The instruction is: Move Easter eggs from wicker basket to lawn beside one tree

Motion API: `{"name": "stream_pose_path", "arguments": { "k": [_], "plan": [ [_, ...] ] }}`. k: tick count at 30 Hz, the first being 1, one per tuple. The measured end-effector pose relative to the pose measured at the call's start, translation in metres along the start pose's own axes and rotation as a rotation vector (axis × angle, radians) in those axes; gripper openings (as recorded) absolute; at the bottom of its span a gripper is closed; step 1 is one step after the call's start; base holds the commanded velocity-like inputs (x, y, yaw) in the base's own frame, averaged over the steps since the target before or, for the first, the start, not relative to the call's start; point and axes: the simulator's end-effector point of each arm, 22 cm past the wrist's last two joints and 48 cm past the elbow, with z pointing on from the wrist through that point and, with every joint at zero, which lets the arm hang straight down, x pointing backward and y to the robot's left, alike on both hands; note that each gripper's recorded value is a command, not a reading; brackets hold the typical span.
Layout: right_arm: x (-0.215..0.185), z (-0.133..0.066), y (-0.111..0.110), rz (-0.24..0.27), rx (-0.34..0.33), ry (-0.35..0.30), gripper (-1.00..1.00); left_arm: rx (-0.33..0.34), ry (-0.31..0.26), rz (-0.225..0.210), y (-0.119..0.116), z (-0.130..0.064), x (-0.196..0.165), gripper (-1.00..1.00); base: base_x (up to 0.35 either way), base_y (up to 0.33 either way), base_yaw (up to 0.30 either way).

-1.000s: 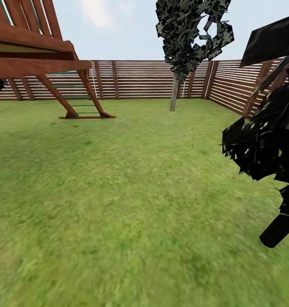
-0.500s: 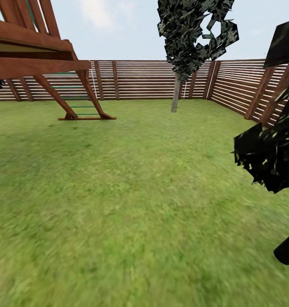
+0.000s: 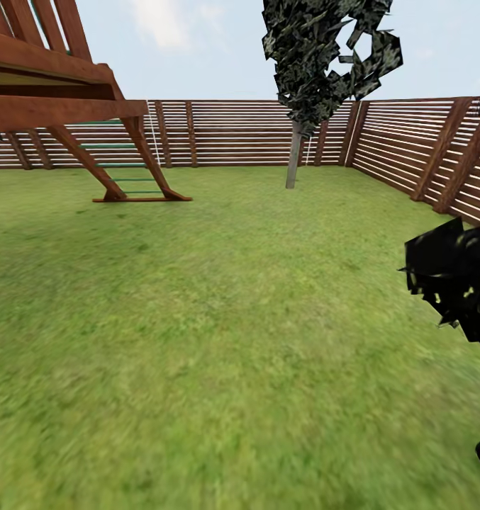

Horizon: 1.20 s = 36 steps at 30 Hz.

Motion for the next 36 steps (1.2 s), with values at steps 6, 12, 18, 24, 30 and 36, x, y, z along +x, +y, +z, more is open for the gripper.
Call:
{"name": "stream_pose_path", "arguments": {
  "k": [6,12,18,24,30,36],
  "plan": [
    [0.0,0.0,0.0,0.0,0.0,0.0,1.0,0.0,0.0,0.0,0.0,0.0,0.0,1.0,0.343,0.0,0.0],
    [0.0,0.0,0.0001,0.0,0.0,0.0,1.0,0.0,0.0,0.0,0.0,0.0,0.0,1.0,0.343,0.0,0.0],
    [0.0,0.0,0.0001,0.0,0.0,0.0,1.0,0.0,0.0,0.0,0.0,0.0,0.0,1.0,0.343,0.0,0.0],
    [0.0,0.0,0.0,0.0,0.0,0.0,1.0,0.0,0.0,0.0,0.0,0.0,0.0,1.0,0.343,0.0,0.0],
    [0.0,0.0,-0.0001,0.0,0.001,0.0,1.0,0.0,0.0,0.0,0.0,0.0,0.0,1.0,0.343,0.0,0.0],
    [0.0,0.0,-0.0002,0.0,0.001,0.0,1.0,0.0,0.0,0.0,0.0,0.0,0.0,1.0,0.343,0.0,0.0]
  ]
}}
